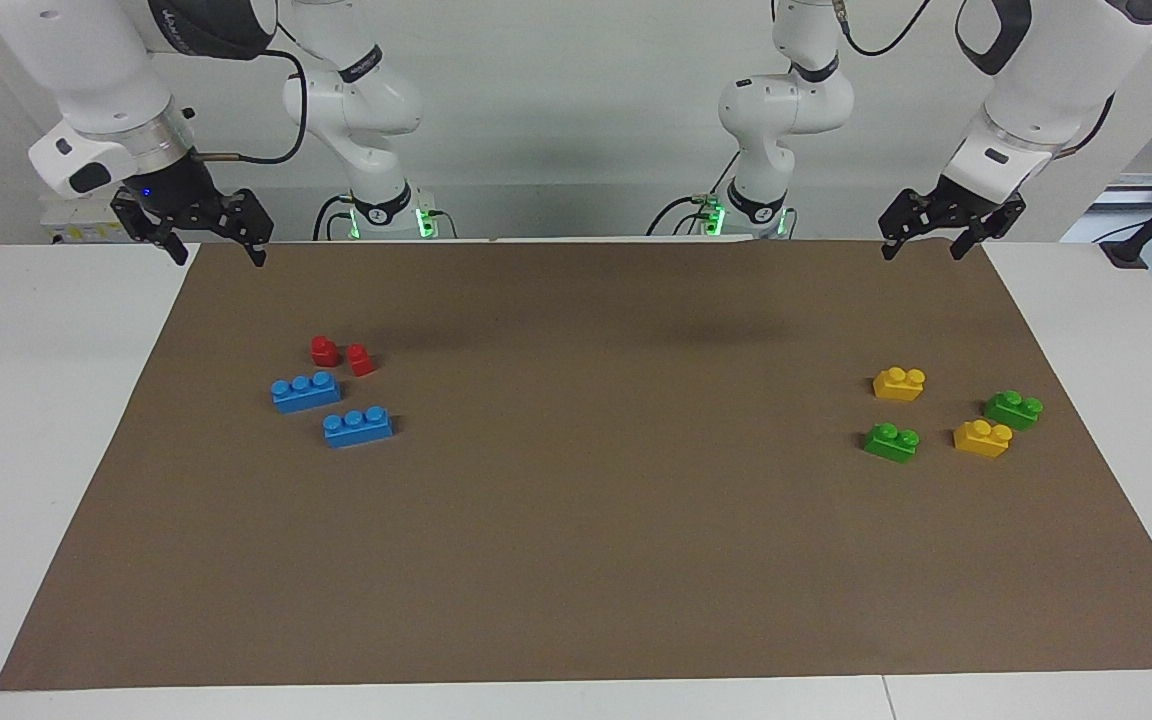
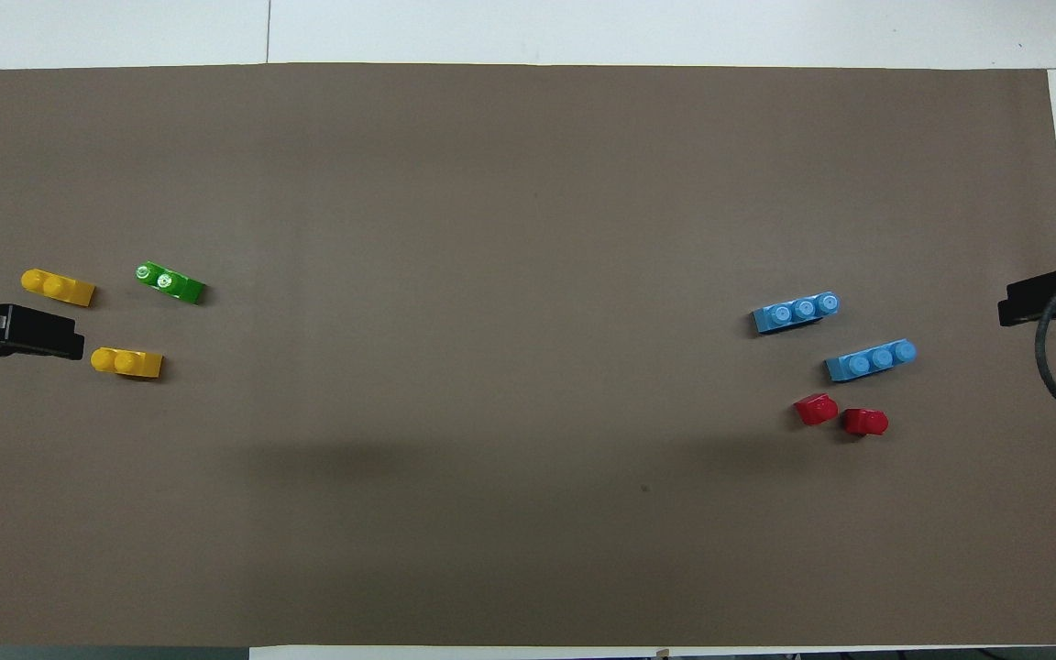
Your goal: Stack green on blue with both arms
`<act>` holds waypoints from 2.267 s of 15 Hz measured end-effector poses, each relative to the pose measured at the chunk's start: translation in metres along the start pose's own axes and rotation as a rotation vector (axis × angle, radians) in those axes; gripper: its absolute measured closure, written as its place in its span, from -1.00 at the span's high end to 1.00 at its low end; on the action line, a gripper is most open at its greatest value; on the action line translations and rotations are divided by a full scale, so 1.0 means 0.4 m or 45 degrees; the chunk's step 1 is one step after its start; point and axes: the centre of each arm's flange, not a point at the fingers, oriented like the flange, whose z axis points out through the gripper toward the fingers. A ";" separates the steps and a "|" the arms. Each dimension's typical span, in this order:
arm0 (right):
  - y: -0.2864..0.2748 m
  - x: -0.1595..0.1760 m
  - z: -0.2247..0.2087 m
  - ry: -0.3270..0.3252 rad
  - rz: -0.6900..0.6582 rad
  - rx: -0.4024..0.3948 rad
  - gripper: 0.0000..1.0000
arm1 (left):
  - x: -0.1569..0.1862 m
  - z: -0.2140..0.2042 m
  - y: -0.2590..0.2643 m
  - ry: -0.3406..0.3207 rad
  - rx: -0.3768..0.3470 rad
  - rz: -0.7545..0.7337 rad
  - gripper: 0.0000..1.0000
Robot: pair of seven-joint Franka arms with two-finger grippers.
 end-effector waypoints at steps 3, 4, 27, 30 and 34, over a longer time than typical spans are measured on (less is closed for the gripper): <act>-0.002 0.001 -0.001 0.005 -0.002 0.000 1.00 | 0.000 0.000 0.000 0.000 0.000 0.000 1.00; -0.002 0.003 -0.002 0.013 -0.002 -0.001 1.00 | 0.000 0.000 0.000 0.000 0.000 0.000 1.00; -0.003 0.007 -0.005 0.033 -0.003 -0.001 1.00 | -0.006 0.005 -0.019 -0.008 -0.003 -0.219 1.00; -0.003 0.007 -0.005 0.033 -0.003 -0.001 1.00 | -0.019 0.024 -0.019 -0.028 -0.001 -0.372 1.00; -0.003 0.007 -0.005 0.033 -0.003 -0.001 1.00 | -0.034 0.037 -0.018 -0.025 0.002 -0.663 1.00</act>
